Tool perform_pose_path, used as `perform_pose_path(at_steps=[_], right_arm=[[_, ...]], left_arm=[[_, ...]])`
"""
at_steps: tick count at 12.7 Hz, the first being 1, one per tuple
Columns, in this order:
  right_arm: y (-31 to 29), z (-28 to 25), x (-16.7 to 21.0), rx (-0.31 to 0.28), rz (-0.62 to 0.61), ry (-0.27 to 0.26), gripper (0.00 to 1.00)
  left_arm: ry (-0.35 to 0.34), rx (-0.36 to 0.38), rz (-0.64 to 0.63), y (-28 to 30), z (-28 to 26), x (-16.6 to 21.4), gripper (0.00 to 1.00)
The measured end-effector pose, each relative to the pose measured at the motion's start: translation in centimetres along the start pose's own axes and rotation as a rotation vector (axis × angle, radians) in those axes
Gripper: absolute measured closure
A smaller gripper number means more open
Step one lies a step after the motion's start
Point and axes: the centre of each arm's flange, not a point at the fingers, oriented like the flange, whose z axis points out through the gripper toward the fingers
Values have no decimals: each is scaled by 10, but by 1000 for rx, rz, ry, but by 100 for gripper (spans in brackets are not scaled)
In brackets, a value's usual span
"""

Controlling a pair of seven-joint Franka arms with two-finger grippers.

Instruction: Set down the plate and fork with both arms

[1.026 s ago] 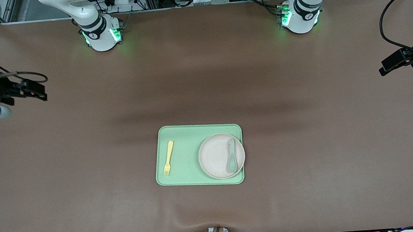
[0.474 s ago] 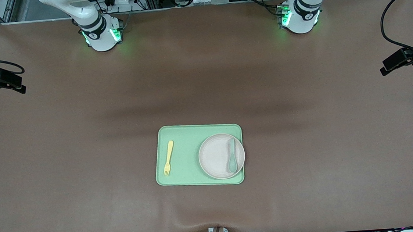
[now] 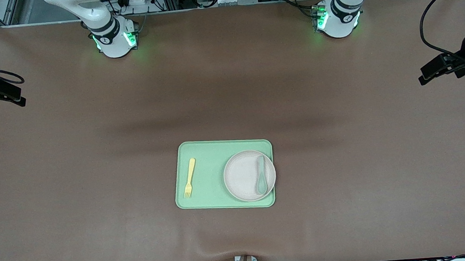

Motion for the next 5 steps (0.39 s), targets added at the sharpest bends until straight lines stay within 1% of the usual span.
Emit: perform_pose_path(at_steps=[5], right_arm=[[0, 0, 1, 0, 0, 6, 0]], left_arm=[[24, 9, 19, 0, -13, -3, 0]])
